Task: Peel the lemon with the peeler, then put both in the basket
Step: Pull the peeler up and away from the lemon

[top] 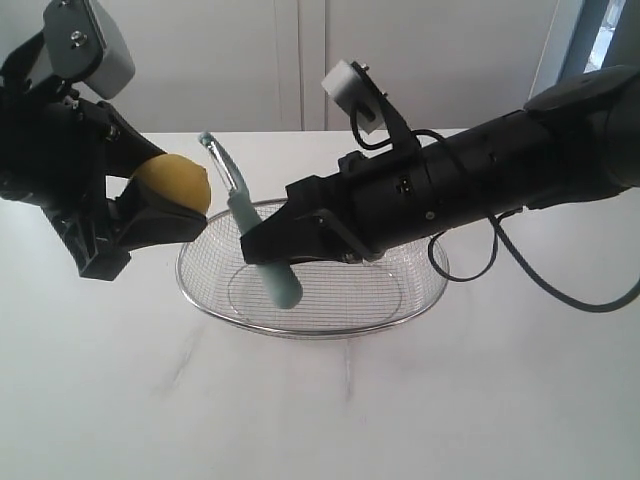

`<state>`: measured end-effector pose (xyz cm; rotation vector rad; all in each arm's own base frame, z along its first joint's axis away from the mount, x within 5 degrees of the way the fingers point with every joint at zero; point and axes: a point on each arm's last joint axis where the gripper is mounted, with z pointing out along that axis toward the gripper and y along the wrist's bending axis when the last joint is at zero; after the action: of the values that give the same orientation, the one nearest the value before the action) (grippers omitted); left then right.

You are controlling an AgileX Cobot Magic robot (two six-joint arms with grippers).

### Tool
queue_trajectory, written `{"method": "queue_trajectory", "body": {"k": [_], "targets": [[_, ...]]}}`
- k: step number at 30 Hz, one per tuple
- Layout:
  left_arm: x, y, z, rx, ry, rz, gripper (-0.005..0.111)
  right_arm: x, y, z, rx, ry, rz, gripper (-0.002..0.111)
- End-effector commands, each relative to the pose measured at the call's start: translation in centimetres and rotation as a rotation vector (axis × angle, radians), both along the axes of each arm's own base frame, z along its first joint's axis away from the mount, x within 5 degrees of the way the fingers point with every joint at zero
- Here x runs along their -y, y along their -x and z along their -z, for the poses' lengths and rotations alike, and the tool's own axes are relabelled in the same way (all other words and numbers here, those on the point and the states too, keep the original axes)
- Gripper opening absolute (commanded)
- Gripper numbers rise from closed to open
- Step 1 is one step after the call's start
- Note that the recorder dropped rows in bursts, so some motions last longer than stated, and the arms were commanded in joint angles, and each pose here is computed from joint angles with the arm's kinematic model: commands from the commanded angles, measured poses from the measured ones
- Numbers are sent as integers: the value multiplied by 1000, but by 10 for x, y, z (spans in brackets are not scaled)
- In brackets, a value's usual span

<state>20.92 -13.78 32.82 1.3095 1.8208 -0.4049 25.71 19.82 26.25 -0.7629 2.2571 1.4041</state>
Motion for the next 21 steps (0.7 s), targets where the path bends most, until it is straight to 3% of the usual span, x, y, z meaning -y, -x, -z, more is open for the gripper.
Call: {"method": "queue_trajectory", "body": {"k": [1,12,21], "targets": [[1,3,-1,-19,19,2,0,4,3,-14,37,-32,-5,0],[1,3,-1,-17,20,1,0,9,11,-33,120,-42,8,0],[1,3,-1,-17,20,1,0,37,11,-59,209,-63,97,0]]}}
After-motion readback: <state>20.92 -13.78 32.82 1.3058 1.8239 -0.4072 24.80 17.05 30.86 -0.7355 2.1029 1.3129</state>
